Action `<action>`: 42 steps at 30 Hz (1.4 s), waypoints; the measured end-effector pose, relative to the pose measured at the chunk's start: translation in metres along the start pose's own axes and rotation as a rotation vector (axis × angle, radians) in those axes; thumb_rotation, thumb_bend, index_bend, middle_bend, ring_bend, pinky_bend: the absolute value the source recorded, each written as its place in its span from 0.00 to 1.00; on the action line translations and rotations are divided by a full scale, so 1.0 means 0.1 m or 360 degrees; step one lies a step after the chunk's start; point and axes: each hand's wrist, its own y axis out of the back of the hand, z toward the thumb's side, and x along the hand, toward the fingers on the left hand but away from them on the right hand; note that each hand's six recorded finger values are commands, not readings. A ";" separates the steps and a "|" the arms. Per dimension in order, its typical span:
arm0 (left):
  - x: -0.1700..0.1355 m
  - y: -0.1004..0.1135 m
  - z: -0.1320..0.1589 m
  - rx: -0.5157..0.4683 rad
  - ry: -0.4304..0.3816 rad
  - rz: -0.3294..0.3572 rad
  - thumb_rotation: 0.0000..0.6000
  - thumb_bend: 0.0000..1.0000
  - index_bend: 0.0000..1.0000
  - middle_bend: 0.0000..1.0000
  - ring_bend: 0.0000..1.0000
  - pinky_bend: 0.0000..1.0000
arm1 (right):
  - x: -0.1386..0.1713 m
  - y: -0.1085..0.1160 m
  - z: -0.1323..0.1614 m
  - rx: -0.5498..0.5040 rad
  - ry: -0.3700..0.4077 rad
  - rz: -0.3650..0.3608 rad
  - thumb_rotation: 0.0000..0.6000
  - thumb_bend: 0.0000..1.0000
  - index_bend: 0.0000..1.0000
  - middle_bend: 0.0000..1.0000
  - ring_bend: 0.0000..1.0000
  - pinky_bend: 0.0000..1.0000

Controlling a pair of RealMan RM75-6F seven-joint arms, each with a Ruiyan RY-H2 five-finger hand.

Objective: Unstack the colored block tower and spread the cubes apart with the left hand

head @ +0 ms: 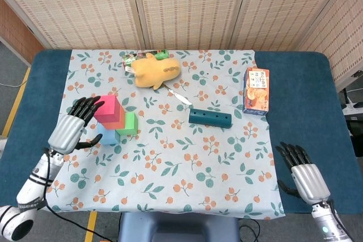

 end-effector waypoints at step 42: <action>0.04 0.23 0.20 0.0206 -0.0057 0.0056 1.00 0.34 0.10 0.48 0.51 0.04 | 0.02 0.00 0.02 -0.0009 0.0007 0.0010 1.00 0.19 0.00 0.00 0.00 0.00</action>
